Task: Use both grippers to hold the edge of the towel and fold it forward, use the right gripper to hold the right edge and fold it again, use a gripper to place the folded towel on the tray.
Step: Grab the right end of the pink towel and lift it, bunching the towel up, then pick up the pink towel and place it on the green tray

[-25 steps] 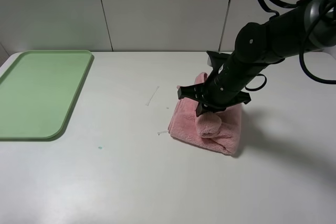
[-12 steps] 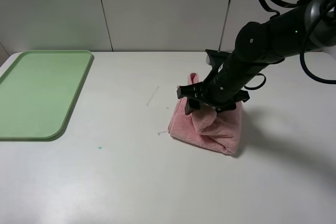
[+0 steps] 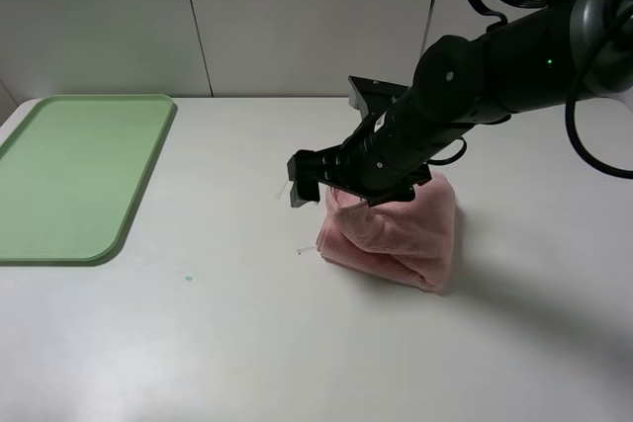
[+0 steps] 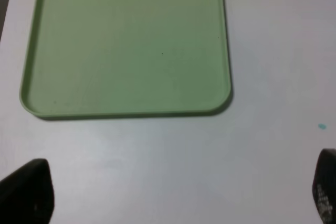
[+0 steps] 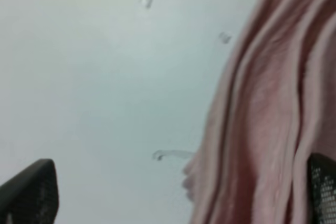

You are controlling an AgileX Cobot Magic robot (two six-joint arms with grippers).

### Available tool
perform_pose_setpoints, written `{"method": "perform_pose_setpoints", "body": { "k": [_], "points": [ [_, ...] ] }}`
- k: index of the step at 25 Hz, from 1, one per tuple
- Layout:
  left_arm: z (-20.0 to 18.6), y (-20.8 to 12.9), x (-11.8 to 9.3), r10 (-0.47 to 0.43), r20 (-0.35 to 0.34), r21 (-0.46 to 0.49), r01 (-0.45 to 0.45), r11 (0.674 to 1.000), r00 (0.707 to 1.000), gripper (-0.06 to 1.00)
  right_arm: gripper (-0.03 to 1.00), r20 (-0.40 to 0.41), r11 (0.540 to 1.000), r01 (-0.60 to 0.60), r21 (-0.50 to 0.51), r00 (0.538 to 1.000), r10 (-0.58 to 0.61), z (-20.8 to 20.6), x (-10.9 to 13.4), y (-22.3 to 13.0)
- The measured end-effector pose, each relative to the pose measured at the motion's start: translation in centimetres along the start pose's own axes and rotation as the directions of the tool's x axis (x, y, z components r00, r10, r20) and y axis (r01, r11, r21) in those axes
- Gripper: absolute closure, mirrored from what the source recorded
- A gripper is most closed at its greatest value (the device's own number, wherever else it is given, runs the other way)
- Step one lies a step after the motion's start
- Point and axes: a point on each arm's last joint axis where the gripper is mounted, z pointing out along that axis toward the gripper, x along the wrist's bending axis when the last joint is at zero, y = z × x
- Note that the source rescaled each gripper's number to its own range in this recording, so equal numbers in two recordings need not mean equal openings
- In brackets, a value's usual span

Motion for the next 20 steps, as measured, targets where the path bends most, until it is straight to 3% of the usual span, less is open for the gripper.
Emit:
{"method": "perform_pose_setpoints", "body": {
  "k": [10,16,20],
  "points": [
    [0.0,0.0,0.0,0.0,0.0,0.0,0.0,1.0,1.0,-0.04,-0.03,-0.035,0.99,0.109,-0.086,0.993,-0.112,-4.2,2.0,0.2],
    [0.0,0.0,0.0,0.0,0.0,0.0,0.0,1.0,1.0,-0.04,-0.03,-0.008,0.976,0.187,-0.115,0.982,-0.19,-8.1,2.2,0.1],
    [0.0,0.0,0.0,0.0,0.0,0.0,0.0,1.0,1.0,-0.04,-0.03,0.032,0.976,0.183,-0.115,0.983,-0.18,-10.5,1.5,-0.1]
  ]
}}
